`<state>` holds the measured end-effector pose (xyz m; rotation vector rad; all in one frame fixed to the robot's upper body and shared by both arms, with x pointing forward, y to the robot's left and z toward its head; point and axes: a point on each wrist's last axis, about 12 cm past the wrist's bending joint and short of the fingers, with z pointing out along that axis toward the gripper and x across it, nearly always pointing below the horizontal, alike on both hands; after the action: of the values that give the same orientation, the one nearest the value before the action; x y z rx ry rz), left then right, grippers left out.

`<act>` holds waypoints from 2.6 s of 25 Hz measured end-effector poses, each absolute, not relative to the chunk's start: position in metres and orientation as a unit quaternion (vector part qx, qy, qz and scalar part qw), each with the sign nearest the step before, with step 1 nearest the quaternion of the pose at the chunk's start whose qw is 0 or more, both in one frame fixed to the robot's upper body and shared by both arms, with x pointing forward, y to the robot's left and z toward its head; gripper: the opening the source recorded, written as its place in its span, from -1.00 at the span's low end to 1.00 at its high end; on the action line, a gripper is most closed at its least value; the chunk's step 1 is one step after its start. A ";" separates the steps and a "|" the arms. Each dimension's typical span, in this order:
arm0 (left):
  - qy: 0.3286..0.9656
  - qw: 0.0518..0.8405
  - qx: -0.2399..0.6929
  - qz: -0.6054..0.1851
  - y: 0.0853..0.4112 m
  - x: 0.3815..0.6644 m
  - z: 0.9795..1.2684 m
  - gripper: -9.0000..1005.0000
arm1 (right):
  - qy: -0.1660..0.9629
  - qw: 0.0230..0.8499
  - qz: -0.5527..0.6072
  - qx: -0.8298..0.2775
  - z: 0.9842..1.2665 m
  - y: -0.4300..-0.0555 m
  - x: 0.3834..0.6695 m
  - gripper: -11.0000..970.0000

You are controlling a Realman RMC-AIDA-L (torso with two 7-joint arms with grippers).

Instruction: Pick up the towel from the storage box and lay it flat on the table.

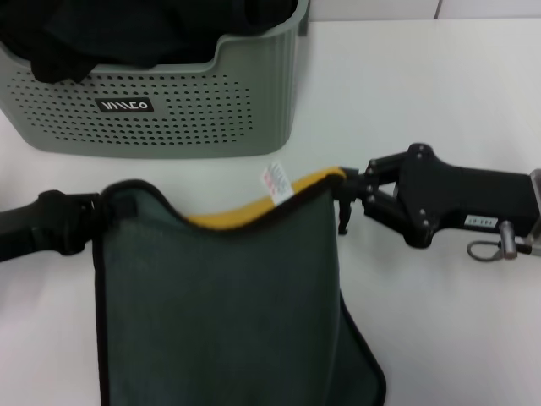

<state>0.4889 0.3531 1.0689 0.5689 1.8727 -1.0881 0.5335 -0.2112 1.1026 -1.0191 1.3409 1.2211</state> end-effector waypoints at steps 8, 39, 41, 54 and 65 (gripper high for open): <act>0.776 0.451 0.179 -0.403 0.355 0.500 1.061 -0.94 | 0.604 0.514 0.448 -0.413 1.097 -0.214 0.552 -0.90; 0.803 0.487 0.093 -0.331 0.344 0.527 1.038 -0.89 | 0.685 0.507 0.352 -0.387 1.093 -0.206 0.594 -0.80; 0.801 0.494 0.080 -0.328 0.347 0.524 1.037 -0.80 | 0.695 0.503 0.346 -0.381 1.091 -0.206 0.596 -0.79; 0.741 0.538 0.177 -0.360 0.339 0.509 1.052 -0.02 | 0.662 0.511 0.376 -0.400 1.092 -0.211 0.580 -0.07; 0.580 0.562 0.364 -0.464 0.310 0.476 1.081 0.22 | 0.549 0.515 0.467 -0.464 1.097 -0.226 0.526 0.65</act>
<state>0.4761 0.3098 1.0806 0.8563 1.3665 -1.0930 0.5265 -0.2260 1.0967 -1.1150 1.3192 1.1231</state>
